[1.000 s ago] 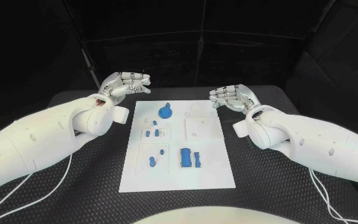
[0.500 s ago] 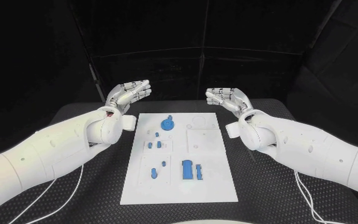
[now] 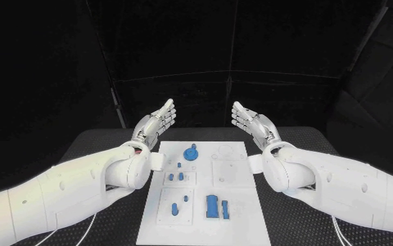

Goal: Assemble the parts on the task board

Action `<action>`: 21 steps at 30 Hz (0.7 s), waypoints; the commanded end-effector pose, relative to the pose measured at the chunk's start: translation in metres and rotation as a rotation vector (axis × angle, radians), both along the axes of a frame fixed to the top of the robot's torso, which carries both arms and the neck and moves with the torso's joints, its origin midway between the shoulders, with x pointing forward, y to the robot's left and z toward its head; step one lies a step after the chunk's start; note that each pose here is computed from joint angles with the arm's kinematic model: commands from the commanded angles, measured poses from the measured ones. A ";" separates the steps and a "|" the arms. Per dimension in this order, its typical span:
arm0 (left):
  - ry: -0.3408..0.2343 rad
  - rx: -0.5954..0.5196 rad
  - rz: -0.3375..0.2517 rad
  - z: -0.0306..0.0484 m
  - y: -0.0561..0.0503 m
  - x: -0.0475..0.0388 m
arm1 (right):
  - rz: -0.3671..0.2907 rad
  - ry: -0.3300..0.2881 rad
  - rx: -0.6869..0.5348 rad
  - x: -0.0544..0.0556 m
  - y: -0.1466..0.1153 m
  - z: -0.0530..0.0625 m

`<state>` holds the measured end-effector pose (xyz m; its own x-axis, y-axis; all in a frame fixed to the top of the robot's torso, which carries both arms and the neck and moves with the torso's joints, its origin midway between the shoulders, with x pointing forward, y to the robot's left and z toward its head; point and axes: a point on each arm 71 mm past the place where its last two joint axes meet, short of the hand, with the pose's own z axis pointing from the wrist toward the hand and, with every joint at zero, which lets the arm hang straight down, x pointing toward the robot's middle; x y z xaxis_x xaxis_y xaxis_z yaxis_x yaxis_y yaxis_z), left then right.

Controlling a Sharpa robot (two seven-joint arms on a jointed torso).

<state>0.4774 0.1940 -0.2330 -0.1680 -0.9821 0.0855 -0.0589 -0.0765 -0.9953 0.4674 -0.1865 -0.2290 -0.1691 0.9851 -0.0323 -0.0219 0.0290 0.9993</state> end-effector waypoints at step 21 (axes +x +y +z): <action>-0.051 0.071 0.154 0.0088 -0.002 -0.0156 | -0.153 0.021 0.040 -0.006 -0.006 0.005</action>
